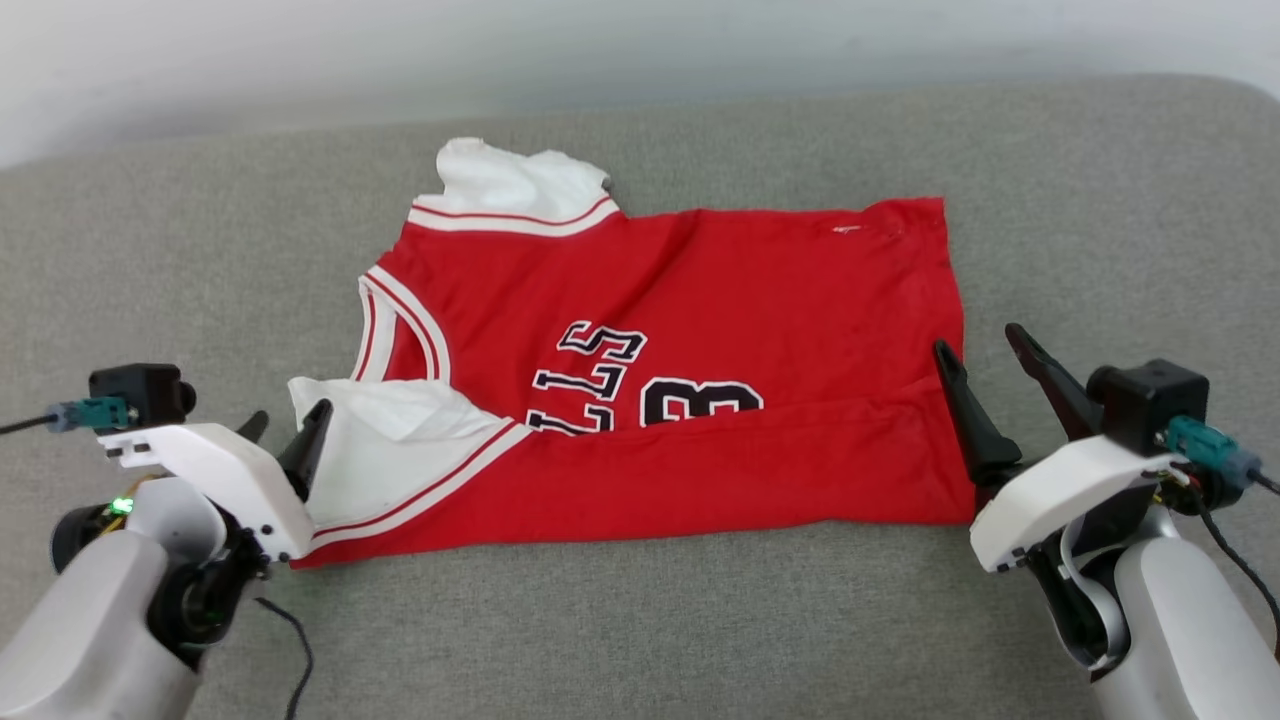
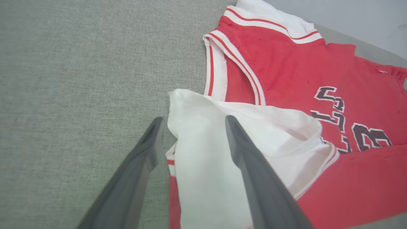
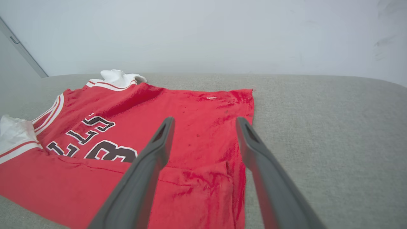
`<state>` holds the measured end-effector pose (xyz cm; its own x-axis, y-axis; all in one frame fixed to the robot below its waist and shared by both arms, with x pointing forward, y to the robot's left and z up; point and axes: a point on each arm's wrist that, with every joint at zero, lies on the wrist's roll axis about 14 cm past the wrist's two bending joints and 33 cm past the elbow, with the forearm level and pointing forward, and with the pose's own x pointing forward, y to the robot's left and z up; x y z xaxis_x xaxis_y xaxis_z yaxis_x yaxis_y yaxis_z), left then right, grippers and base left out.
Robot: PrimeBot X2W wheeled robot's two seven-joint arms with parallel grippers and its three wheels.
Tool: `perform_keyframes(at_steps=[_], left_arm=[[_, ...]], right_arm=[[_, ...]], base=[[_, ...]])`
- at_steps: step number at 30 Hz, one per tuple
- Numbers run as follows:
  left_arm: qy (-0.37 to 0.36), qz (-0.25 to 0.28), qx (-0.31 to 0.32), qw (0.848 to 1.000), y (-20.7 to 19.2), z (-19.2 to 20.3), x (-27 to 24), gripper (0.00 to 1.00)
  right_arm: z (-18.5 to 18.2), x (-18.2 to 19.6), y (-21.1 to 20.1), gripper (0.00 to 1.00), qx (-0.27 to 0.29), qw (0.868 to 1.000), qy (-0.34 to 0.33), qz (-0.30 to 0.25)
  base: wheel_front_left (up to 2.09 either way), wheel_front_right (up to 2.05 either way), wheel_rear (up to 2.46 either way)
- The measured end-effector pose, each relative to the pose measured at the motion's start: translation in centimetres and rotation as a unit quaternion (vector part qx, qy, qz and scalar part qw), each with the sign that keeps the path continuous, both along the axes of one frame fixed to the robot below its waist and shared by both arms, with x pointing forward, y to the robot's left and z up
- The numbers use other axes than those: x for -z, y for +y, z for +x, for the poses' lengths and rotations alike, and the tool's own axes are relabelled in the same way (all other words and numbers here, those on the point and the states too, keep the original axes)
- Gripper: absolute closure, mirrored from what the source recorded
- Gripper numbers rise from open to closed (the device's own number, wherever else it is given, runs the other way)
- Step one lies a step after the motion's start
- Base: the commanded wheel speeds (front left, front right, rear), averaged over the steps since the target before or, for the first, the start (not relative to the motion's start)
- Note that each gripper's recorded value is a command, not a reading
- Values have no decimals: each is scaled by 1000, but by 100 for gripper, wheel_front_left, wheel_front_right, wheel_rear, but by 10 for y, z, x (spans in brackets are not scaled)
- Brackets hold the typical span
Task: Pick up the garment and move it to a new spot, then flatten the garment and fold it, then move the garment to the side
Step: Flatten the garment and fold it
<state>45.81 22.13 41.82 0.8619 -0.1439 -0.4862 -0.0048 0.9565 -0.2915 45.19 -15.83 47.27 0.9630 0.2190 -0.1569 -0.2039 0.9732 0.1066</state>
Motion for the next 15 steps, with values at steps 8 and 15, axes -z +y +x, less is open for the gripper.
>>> perform_keyframes(at_steps=[8, 15], left_arm=[[43, 32, 45, 998, 7, -17, -33, 0], [177, 33, 72, 981, 4, -49, -9, 0]], right_arm=[[-25, -26, -8, 0, 23, 999, -42, 10], [-35, -26, -18, 0, 44, 998, -38, 18]], base=[[0, 0, 0], [0, 0, 0]])
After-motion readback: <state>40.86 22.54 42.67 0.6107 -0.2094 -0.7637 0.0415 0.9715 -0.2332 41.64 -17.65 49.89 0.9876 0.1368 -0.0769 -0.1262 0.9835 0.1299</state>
